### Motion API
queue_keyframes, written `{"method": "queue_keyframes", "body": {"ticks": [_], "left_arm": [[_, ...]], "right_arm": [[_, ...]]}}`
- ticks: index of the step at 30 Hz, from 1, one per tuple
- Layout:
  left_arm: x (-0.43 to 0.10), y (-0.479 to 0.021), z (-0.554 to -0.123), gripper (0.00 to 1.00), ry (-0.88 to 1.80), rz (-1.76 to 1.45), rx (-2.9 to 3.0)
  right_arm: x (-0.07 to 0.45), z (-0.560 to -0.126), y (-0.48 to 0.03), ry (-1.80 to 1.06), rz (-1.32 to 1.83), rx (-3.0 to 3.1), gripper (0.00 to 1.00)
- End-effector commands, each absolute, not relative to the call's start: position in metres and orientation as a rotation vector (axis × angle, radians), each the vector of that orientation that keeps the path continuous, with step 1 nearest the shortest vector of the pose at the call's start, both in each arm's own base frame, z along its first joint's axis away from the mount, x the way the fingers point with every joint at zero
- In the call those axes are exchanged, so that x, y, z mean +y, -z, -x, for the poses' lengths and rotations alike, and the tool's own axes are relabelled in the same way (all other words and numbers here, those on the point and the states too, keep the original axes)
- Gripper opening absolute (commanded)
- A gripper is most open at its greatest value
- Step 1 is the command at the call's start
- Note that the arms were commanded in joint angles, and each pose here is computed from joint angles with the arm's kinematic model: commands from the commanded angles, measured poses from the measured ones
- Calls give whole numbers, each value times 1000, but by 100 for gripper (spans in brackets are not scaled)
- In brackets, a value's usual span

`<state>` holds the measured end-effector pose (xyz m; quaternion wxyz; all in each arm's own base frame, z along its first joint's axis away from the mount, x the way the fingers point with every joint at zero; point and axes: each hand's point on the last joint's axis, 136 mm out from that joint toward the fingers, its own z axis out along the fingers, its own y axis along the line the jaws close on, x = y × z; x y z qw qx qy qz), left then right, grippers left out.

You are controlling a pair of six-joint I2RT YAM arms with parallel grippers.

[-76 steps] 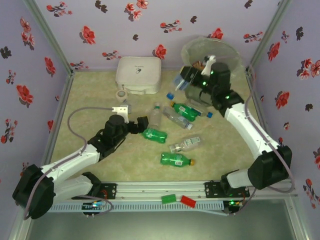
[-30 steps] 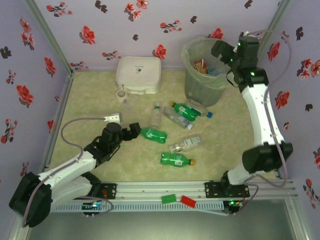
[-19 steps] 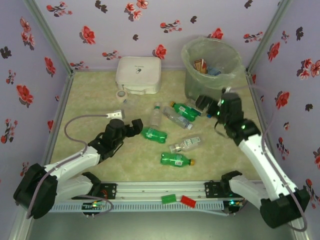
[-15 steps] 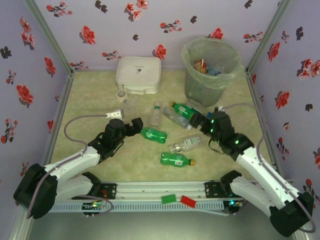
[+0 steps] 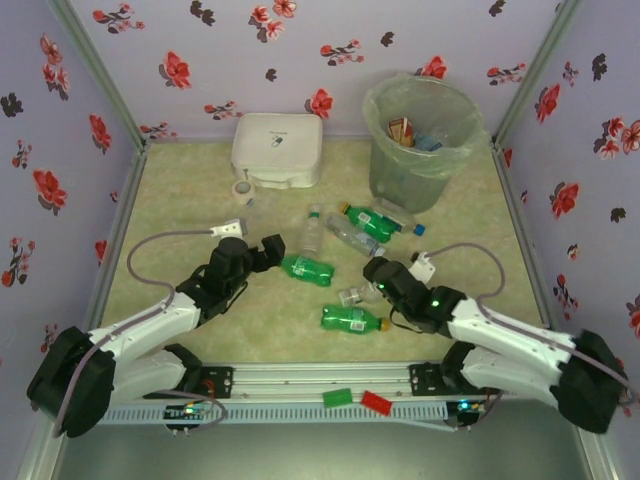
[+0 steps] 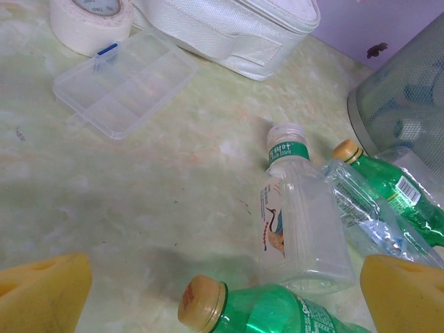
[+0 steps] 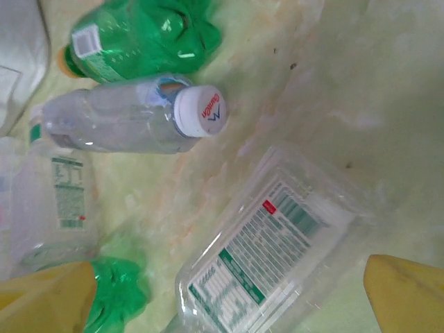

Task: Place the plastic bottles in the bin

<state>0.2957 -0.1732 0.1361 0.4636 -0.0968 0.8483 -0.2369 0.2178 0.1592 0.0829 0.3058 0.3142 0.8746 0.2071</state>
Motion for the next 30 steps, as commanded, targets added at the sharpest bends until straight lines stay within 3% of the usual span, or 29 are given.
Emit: {"method": "queue_keyframes", "body": {"ticks": [1, 21, 30], "left_arm": [[-163, -135, -296, 100, 552, 283, 2078], [-143, -132, -288, 100, 521, 328, 2054], [-142, -139, -289, 100, 538, 345, 2031]], "right_arm": [[171, -234, -84, -623, -956, 2207, 100], [184, -245, -44, -504, -940, 2266, 91], [184, -248, -35, -495, -931, 2253, 73]]}}
